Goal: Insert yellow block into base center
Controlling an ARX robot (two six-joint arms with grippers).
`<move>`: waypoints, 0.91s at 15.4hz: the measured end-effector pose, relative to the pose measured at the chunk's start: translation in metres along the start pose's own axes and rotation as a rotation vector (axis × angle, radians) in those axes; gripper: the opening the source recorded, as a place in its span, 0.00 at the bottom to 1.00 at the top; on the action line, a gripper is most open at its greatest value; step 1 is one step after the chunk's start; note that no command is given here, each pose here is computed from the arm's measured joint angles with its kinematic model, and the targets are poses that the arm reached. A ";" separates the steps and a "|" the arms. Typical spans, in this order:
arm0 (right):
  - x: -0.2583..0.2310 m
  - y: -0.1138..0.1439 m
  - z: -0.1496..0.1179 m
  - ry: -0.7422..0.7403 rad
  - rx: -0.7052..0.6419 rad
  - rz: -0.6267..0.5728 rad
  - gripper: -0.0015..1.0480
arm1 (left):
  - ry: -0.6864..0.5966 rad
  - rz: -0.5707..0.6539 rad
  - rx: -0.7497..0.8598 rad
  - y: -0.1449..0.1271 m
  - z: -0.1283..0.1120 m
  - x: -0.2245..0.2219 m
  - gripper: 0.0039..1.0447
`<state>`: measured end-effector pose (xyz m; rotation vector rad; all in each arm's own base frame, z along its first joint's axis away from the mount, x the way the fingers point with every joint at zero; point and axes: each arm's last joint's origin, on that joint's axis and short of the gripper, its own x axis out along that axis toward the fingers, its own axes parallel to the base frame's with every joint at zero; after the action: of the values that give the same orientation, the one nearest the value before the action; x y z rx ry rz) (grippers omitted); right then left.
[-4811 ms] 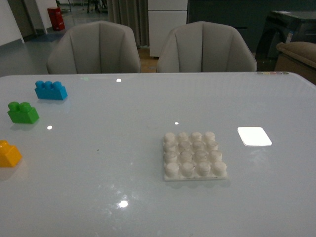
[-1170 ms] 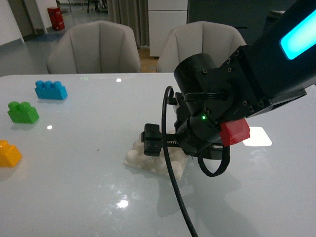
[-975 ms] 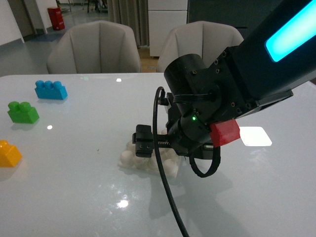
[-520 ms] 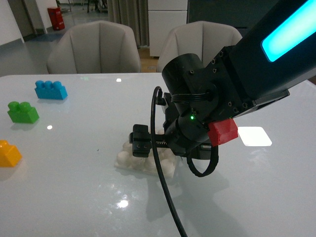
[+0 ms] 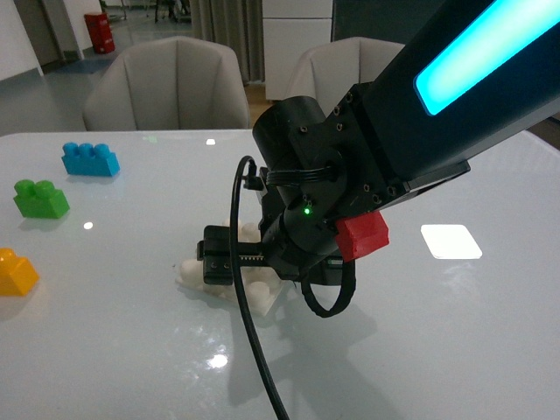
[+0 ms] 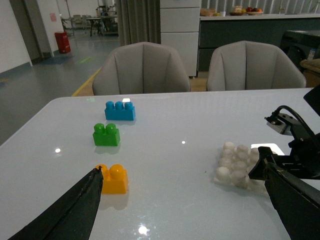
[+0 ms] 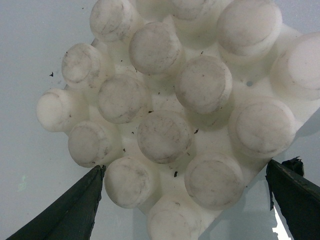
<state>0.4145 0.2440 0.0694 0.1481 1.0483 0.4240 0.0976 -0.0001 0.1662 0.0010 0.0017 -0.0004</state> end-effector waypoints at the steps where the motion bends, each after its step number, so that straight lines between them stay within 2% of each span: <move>1: 0.000 0.000 0.000 -0.004 0.000 0.002 0.94 | 0.000 0.000 0.000 0.000 0.000 0.000 0.94; 6: -0.030 -0.020 -0.006 -0.049 0.033 0.049 0.94 | 0.000 0.000 0.000 0.000 0.000 0.000 0.94; 10: -0.138 -0.042 0.011 -0.351 0.084 0.109 0.94 | 0.000 0.000 0.000 0.000 0.000 0.000 0.94; 11: -0.161 -0.048 0.004 -0.416 0.086 0.092 0.94 | 0.000 0.000 0.000 0.000 0.000 0.000 0.94; 14: -0.227 -0.068 -0.041 -0.587 0.069 0.026 0.94 | 0.000 0.000 0.000 0.000 0.000 0.000 0.94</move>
<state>0.3006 0.0861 0.2106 0.3265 0.4838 0.3377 0.0976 -0.0001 0.1662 0.0010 0.0017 -0.0004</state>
